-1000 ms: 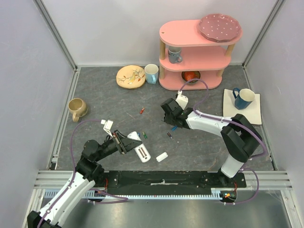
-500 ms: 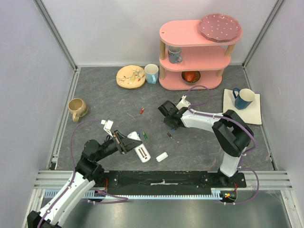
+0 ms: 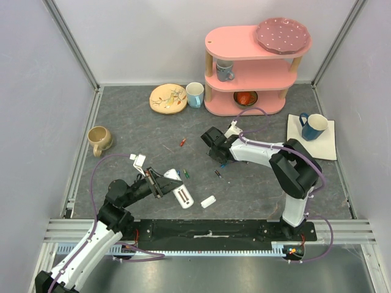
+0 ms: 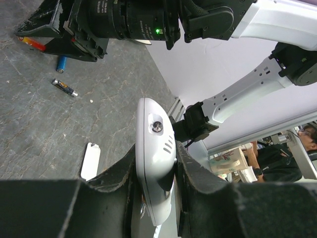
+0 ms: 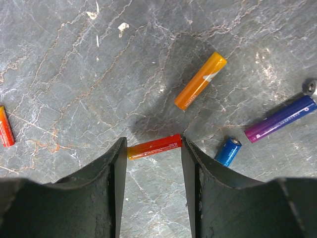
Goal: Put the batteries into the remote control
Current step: Adjust the battery at the center of the board.
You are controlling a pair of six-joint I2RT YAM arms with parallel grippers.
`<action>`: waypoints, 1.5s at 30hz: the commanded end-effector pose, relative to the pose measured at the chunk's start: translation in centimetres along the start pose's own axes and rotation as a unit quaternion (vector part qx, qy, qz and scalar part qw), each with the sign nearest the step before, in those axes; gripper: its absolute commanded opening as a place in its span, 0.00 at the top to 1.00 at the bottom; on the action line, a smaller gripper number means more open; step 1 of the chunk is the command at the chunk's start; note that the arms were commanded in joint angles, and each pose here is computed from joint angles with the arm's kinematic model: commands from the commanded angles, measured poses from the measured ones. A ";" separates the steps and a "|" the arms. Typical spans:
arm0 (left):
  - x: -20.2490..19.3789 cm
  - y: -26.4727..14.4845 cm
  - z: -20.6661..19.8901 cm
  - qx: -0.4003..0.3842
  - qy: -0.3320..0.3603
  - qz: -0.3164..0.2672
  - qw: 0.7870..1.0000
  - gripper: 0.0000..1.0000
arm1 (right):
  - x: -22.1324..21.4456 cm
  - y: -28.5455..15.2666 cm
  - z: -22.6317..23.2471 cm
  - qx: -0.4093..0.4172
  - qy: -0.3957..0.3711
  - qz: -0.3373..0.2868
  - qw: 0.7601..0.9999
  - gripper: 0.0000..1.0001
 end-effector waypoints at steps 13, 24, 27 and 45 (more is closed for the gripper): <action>0.6 0.1 -0.5 -0.004 0.006 -0.013 1.000 0.98 | -0.7 0.7 0.0 -0.030 -0.036 0.028 0.998 0.38; 0.7 0.0 -0.5 0.004 0.011 -0.013 1.000 0.98 | 2.3 -2.2 1.2 0.001 -0.075 -0.026 0.997 0.28; 0.7 0.0 -0.4 0.005 0.011 -0.013 1.000 0.98 | 4.1 -4.1 1.6 0.030 -0.145 -0.059 0.987 0.28; 0.0 -0.2 0.1 0.001 -0.001 -0.009 1.000 0.98 | 2.5 -4.0 1.3 0.237 -0.555 -0.067 0.795 0.39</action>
Point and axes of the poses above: each gripper's point midway between its finger pads, its own y axis out along the fingers, its own z axis along the line the jaws close on, x = y × z, the point moved 6 cm from there along -y, back along the fingers, and after that the axes turned 4 degrees about -y, right-handed, at the moved point
